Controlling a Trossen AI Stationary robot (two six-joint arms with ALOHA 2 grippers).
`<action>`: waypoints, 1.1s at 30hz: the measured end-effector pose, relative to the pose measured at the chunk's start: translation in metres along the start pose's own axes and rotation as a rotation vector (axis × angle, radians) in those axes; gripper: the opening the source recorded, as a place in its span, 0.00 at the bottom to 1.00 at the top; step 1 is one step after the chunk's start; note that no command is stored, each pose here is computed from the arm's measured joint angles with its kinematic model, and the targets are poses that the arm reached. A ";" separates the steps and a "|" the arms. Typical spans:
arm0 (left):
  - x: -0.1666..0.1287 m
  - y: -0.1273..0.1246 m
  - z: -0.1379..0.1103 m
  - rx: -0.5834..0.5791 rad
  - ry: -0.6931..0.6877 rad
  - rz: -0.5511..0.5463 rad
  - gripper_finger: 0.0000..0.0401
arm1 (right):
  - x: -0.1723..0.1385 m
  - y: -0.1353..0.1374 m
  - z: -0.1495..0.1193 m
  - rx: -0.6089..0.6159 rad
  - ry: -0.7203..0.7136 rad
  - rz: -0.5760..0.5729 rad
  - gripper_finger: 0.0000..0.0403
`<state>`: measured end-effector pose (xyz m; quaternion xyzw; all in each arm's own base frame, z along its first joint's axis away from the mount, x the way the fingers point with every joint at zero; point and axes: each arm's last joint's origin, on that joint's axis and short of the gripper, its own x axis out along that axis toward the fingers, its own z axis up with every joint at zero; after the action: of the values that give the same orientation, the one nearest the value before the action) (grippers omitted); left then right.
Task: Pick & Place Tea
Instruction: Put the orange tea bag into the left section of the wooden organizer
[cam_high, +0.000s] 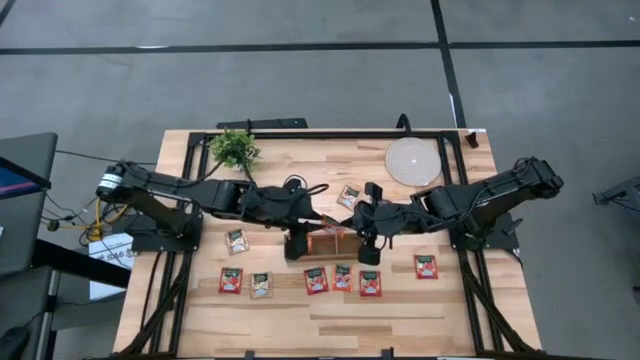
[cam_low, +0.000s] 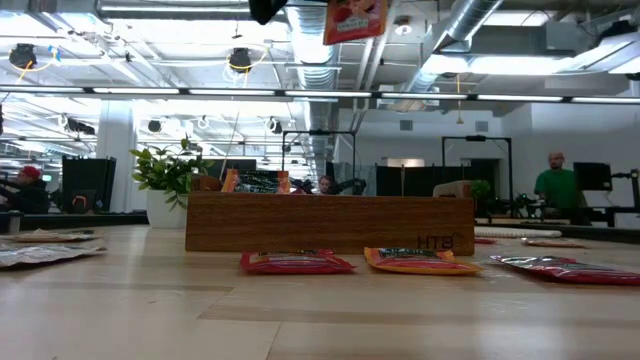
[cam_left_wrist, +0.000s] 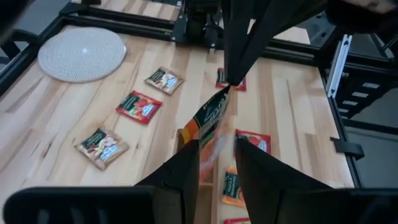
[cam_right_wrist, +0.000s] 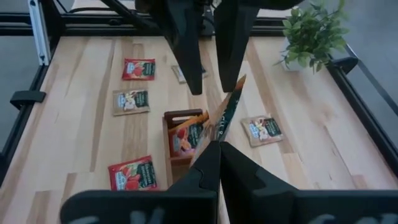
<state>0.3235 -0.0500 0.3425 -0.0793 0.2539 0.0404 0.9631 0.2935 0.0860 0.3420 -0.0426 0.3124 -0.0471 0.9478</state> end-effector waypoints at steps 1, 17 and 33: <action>0.000 0.000 0.000 0.000 -0.002 0.002 0.24 | 0.000 0.001 0.000 -0.002 0.001 0.001 0.00; -0.013 0.003 0.000 -0.042 0.021 0.018 0.24 | 0.000 0.001 0.001 0.003 -0.013 0.006 0.00; -0.008 0.013 0.009 -0.074 -0.027 -0.040 0.24 | 0.000 0.002 0.004 0.015 -0.043 0.011 0.00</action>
<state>0.3191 -0.0362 0.3522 -0.1192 0.2374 0.0318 0.9635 0.2958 0.0880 0.3455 -0.0349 0.2918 -0.0432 0.9549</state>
